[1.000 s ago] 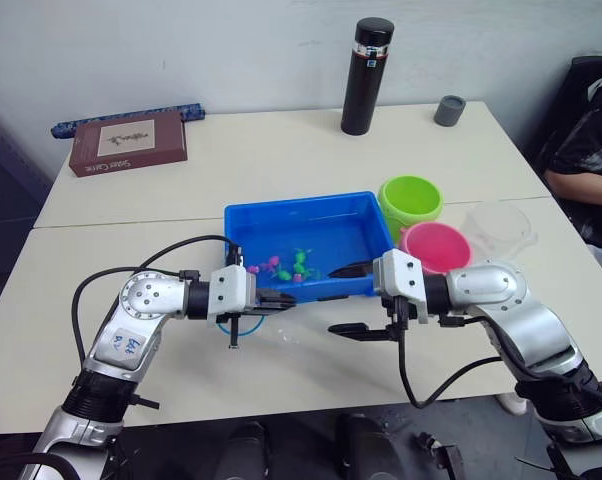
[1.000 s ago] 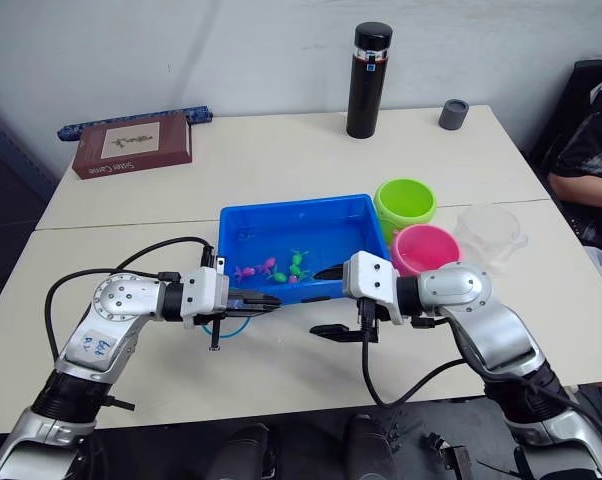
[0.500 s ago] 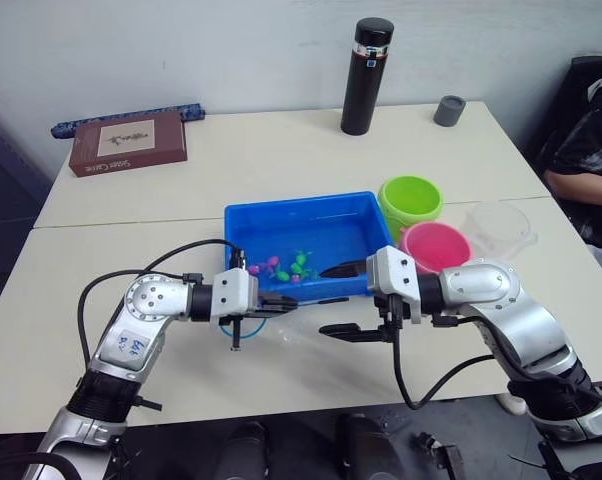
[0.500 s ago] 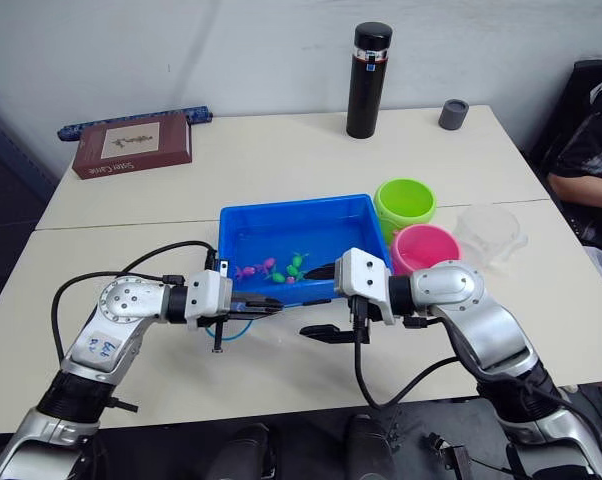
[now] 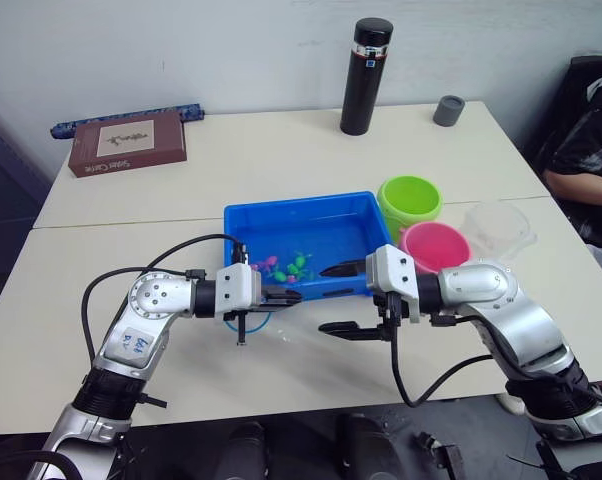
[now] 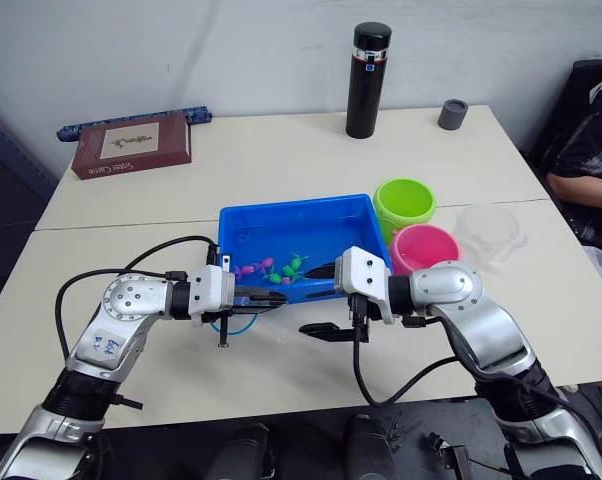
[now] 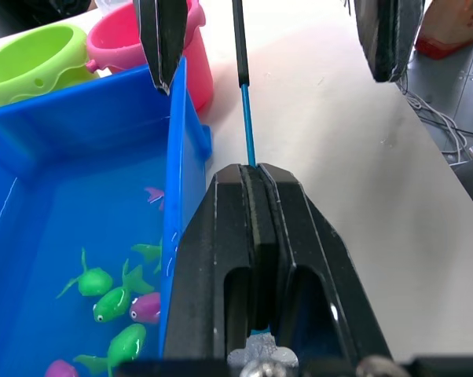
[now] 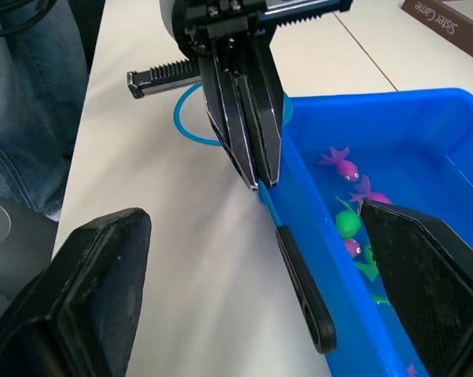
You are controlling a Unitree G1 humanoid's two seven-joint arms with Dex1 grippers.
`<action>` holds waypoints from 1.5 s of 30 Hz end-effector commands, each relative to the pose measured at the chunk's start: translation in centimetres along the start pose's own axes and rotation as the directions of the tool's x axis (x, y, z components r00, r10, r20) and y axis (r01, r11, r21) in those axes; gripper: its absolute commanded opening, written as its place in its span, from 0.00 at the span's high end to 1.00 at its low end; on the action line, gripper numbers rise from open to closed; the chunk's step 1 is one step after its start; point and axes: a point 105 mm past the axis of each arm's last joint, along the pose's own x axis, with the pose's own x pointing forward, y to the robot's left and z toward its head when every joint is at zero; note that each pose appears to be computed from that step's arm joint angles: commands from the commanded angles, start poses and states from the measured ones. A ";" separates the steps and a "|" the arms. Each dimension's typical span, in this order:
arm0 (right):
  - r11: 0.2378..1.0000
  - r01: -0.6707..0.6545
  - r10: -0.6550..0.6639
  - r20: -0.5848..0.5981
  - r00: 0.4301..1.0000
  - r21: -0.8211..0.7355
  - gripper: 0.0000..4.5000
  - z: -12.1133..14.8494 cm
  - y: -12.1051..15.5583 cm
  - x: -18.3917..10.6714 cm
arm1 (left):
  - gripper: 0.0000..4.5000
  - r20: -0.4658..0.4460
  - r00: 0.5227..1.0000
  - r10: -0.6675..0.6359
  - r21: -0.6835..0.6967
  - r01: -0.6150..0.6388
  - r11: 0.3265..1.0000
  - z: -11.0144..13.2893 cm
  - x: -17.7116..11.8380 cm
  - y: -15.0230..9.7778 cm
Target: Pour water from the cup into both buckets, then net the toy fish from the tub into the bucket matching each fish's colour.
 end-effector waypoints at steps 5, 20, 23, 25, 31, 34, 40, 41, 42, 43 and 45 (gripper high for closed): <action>1.000 0.017 -0.016 0.019 1.000 -0.009 0.00 0.3 -0.4 0.0 | 0.99 0.021 1.000 0.018 0.053 -0.019 0.998 1.1 -0.1 0.5; 1.000 0.006 -0.005 0.026 1.000 -0.024 0.16 0.8 0.0 -0.1 | 1.00 0.021 1.000 0.013 0.051 -0.014 0.999 1.0 -0.1 0.2; 1.000 0.008 -0.007 0.033 0.999 -0.026 0.16 1.0 0.0 -0.1 | 1.00 0.022 1.000 0.012 0.049 -0.013 0.999 0.9 -0.1 0.1; 1.000 0.007 -0.006 0.036 0.999 -0.029 0.27 1.2 -0.1 -0.2 | 1.00 0.023 1.000 0.011 0.047 -0.012 0.999 0.9 0.0 0.1; 0.999 0.002 -0.001 0.036 0.999 -0.035 0.56 1.4 0.0 -0.2 | 1.00 0.027 1.000 0.009 0.041 -0.010 0.999 0.9 0.0 -0.1; 0.999 0.001 0.001 0.036 0.999 -0.037 0.56 1.4 0.0 -0.2 | 1.00 0.028 1.000 0.009 0.042 -0.010 0.999 0.9 0.1 -0.1; 0.999 0.003 -0.001 0.037 0.999 -0.040 0.56 1.5 0.0 -0.2 | 1.00 0.030 1.000 0.009 0.042 -0.010 0.999 0.9 0.1 -0.2; 0.999 0.003 -0.001 0.038 0.999 -0.040 0.56 1.6 -0.1 -0.2 | 1.00 0.030 1.000 0.009 0.042 -0.010 0.999 0.9 0.1 -0.1; 0.999 0.003 -0.001 0.039 0.999 -0.041 0.56 1.6 -0.1 -0.2 | 1.00 0.030 0.999 0.009 0.042 -0.011 0.999 0.9 0.1 -0.2; 0.999 0.003 -0.002 0.039 0.999 -0.041 0.62 1.6 -0.1 -0.2 | 1.00 0.030 0.999 0.009 0.042 -0.011 0.999 0.9 0.1 -0.2; 0.999 0.004 -0.002 0.040 0.999 -0.042 0.75 1.6 -0.1 -0.2 | 1.00 0.031 0.999 0.009 0.041 -0.010 0.999 0.9 0.1 -0.2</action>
